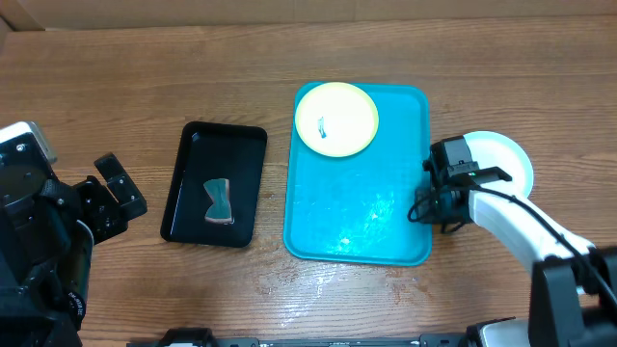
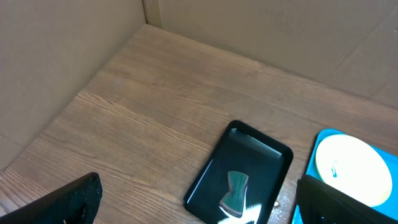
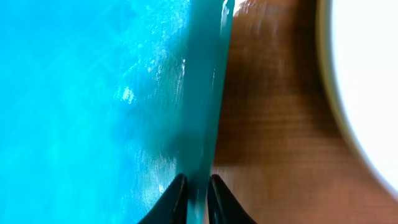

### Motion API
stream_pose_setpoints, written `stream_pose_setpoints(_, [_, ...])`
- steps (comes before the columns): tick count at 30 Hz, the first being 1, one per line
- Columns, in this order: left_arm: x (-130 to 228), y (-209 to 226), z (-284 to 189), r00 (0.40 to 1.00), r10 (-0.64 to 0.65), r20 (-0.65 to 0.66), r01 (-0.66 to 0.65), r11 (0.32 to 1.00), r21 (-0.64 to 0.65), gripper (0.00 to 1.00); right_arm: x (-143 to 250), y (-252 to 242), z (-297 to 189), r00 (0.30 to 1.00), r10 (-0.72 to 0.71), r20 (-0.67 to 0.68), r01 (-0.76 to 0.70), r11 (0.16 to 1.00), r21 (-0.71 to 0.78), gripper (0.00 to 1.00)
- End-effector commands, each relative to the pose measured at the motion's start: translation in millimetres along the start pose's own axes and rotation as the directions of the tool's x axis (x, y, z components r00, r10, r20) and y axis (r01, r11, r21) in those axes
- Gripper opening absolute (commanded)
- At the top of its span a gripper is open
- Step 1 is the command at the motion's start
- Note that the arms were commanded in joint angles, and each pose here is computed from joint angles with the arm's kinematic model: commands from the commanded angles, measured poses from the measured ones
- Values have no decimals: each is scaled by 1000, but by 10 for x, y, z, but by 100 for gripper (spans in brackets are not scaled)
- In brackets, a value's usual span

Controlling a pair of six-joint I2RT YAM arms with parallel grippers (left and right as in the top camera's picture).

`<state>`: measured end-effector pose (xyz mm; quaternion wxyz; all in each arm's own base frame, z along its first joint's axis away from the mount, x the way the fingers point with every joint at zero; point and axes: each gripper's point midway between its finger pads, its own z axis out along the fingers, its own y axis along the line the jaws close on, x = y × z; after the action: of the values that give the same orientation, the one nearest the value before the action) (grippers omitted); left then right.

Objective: Clean dirty plates on tray and stack at the side
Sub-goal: 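Move the right gripper back to the teal tray's right edge, then push the teal tray leftward with the right gripper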

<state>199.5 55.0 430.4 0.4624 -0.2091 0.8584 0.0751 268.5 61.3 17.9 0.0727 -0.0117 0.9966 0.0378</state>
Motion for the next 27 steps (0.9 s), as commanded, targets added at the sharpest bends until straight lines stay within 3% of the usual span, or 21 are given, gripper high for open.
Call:
stream_pose_setpoints(1, [-17,27,-18,1000,-17,12,17,1000,-11,100,-354,360,-552,987,-28,159,57,981,-186,27])
stream_pose_setpoints(3, [-17,27,-18,1000,-17,12,17,1000,-11,100,-429,572,-812,977,-33,213,96,950,-297,47])
stream_pose_setpoints(5, [-17,27,-18,1000,-17,12,17,1000,-11,100,-446,838,-1083,965,-43,259,157,886,-437,84])
stream_pose_setpoints(6, [-17,27,-18,1000,-17,12,17,1000,-11,100,-477,899,-1156,957,-46,287,181,867,-465,86])
stream_pose_setpoints(10, [-17,27,-18,1000,-17,12,17,1000,-11,100,-637,938,-1213,933,-45,357,219,858,-465,75])
stream_pose_setpoints(14, [-17,27,-18,1000,-17,12,17,1000,-11,100,-860,478,-967,928,101,358,-5,966,-260,65])
stream_pose_setpoints(16, [-17,27,-18,1000,-17,12,17,1000,-11,100,-973,278,-928,905,159,394,-95,979,-178,65])
stream_pose_setpoints(22, [-17,27,-18,1000,-17,12,17,1000,-11,100,-1407,195,-1005,841,142,523,-69,985,-156,63])
stream_pose_setpoints(27, [-17,27,-18,1000,-17,12,17,1000,-11,100,-1734,42,-686,860,71,506,-53,997,-49,64])
